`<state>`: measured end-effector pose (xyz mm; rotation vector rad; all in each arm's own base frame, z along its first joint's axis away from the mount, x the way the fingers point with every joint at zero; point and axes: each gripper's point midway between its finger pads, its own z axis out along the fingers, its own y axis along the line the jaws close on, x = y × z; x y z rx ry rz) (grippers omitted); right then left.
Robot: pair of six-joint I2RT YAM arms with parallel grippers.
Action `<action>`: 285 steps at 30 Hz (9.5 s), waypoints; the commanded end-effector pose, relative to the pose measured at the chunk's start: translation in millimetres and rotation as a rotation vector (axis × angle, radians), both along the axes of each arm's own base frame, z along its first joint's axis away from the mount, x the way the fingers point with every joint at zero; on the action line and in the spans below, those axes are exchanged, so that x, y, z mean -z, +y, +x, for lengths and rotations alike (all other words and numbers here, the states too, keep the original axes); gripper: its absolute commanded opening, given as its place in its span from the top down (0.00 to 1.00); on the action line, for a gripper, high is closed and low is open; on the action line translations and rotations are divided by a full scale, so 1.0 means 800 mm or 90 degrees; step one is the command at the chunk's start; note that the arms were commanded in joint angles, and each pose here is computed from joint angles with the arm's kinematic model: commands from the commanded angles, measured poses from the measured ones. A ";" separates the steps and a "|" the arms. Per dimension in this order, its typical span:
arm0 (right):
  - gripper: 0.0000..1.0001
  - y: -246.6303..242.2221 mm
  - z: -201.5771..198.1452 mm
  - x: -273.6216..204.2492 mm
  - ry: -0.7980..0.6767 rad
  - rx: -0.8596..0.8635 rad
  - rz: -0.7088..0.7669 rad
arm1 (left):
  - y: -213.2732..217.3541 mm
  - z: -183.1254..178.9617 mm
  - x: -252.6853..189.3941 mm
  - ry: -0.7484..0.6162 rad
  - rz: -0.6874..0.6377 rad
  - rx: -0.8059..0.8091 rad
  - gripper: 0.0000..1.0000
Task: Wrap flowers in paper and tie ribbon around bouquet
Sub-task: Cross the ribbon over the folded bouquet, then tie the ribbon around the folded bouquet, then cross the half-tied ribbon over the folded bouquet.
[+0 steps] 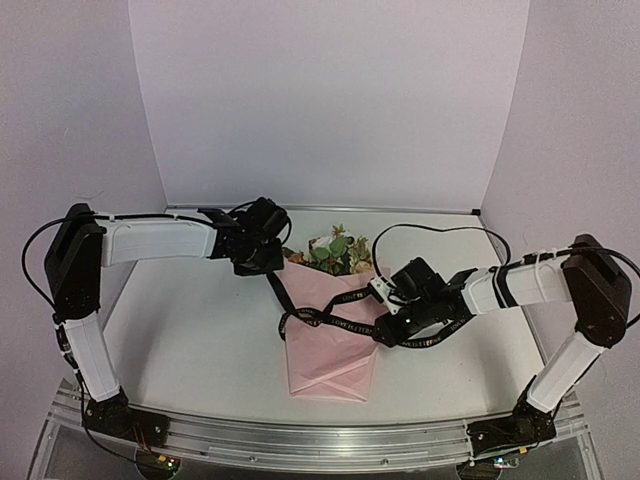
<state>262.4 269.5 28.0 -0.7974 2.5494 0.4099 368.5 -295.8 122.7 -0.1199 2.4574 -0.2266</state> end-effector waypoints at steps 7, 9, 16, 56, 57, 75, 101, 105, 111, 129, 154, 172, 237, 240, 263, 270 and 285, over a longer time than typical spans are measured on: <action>0.86 -0.021 0.009 -0.031 -0.043 0.051 -0.011 | 0.029 0.013 -0.054 -0.081 -0.037 -0.042 1.00; 0.94 -0.025 0.011 -0.034 -0.049 0.062 -0.017 | 0.038 0.012 -0.055 -0.086 -0.034 -0.052 1.00; 1.00 -0.038 0.009 -0.045 -0.055 0.089 -0.028 | 0.067 0.001 -0.054 -0.106 -0.046 -0.080 1.00; 1.00 -0.060 0.046 -0.013 -0.337 -0.078 -0.335 | 0.109 0.009 -0.021 -0.048 -0.052 -0.124 1.00; 1.00 -0.069 0.047 -0.019 -0.347 -0.058 -0.344 | 0.116 0.008 -0.017 -0.045 -0.047 -0.130 1.00; 1.00 -0.208 -0.011 -0.062 -0.134 0.207 -0.400 | 0.224 -0.010 0.022 -0.027 -0.024 -0.253 1.00; 1.00 -0.090 -0.020 0.006 0.263 0.515 -0.156 | 0.390 0.044 0.092 0.086 -0.049 -0.421 1.00; 1.00 -0.114 -0.021 0.007 0.228 0.545 -0.171 | 0.391 0.065 0.080 0.072 -0.050 -0.404 1.00; 1.00 -0.180 -0.018 0.005 0.268 0.618 -0.163 | 0.406 0.057 0.094 0.085 -0.073 -0.429 1.00; 1.00 -0.305 -0.041 -0.005 0.320 0.874 -0.027 | 0.548 0.029 0.082 0.057 -0.176 -0.612 1.00; 0.51 -0.232 -0.042 -0.024 0.255 0.553 -0.104 | 0.433 0.029 0.099 0.095 -0.255 -0.517 0.47; 0.02 -0.135 0.022 -0.080 -0.056 0.224 -0.059 | 0.154 -0.039 0.018 0.112 -0.585 -0.406 0.07; 0.67 0.043 0.058 0.002 -0.154 -0.235 -0.250 | -0.064 -0.041 0.083 0.238 -0.742 -0.312 1.00; 0.94 0.040 0.062 -0.003 -0.161 -0.212 -0.253 | -0.058 -0.042 0.084 0.233 -0.728 -0.309 1.00; 1.00 -0.173 0.018 -0.029 0.010 0.366 -0.242 | 0.183 -0.069 0.151 0.213 -0.505 -0.350 1.00; 1.00 -0.176 0.013 -0.040 0.003 0.371 -0.223 | 0.184 -0.057 0.125 0.178 -0.495 -0.326 1.00; 1.00 -0.161 -0.024 -0.041 0.034 0.283 -0.225 | 0.114 -0.055 0.046 0.111 -0.419 -0.083 1.00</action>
